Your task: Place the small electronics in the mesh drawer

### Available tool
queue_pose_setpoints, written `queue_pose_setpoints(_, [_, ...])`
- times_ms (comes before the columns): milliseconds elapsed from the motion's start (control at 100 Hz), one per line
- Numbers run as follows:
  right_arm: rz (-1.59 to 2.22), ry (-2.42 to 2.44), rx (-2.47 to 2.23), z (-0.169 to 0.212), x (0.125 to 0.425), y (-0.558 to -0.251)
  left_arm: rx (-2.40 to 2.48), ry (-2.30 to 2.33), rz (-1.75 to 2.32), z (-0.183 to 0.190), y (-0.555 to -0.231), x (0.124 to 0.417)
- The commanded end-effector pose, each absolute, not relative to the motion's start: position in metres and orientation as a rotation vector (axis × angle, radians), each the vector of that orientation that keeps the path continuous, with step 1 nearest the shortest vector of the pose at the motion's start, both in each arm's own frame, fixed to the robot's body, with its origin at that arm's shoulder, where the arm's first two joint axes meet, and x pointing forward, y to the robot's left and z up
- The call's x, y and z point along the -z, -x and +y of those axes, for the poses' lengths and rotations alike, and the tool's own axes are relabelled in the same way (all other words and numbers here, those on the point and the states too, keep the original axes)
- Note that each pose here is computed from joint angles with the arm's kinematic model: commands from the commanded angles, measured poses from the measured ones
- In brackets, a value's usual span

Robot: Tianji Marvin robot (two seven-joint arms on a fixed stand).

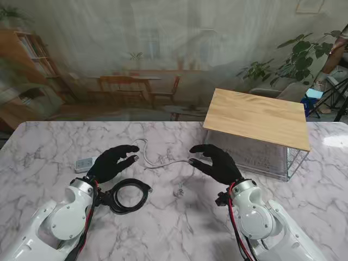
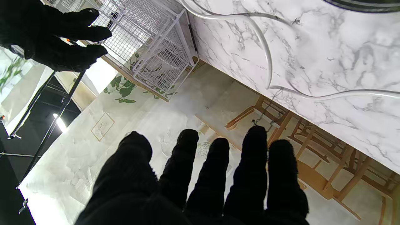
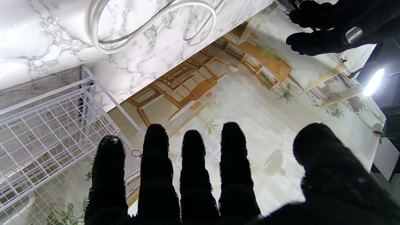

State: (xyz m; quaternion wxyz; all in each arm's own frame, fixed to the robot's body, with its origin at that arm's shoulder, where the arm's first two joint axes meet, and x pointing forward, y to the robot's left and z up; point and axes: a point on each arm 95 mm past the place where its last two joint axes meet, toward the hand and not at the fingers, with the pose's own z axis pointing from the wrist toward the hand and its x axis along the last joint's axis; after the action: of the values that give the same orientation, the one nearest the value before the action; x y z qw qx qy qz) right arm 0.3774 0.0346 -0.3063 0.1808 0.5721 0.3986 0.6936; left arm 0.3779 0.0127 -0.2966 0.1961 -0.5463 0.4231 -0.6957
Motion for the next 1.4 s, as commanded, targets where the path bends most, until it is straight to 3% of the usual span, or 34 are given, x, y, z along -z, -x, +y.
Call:
queue_pose_setpoints(0, [1.125, -1.623, -1.961, 0.036, 0.307, -0.374, 1.952, 1.533, 1.203, 0.009, -0.376, 0.296])
queue_pose_setpoints(880, [1.121, -1.541, -1.947, 0.028, 0.299, -0.356, 1.95, 1.521, 1.207, 0.009, -0.381, 0.297])
queue_pose_setpoints(1390, [1.551, -1.361, -1.625, 0.004, 0.309, -0.343, 1.929, 1.505, 1.21, 0.01, -0.384, 0.297])
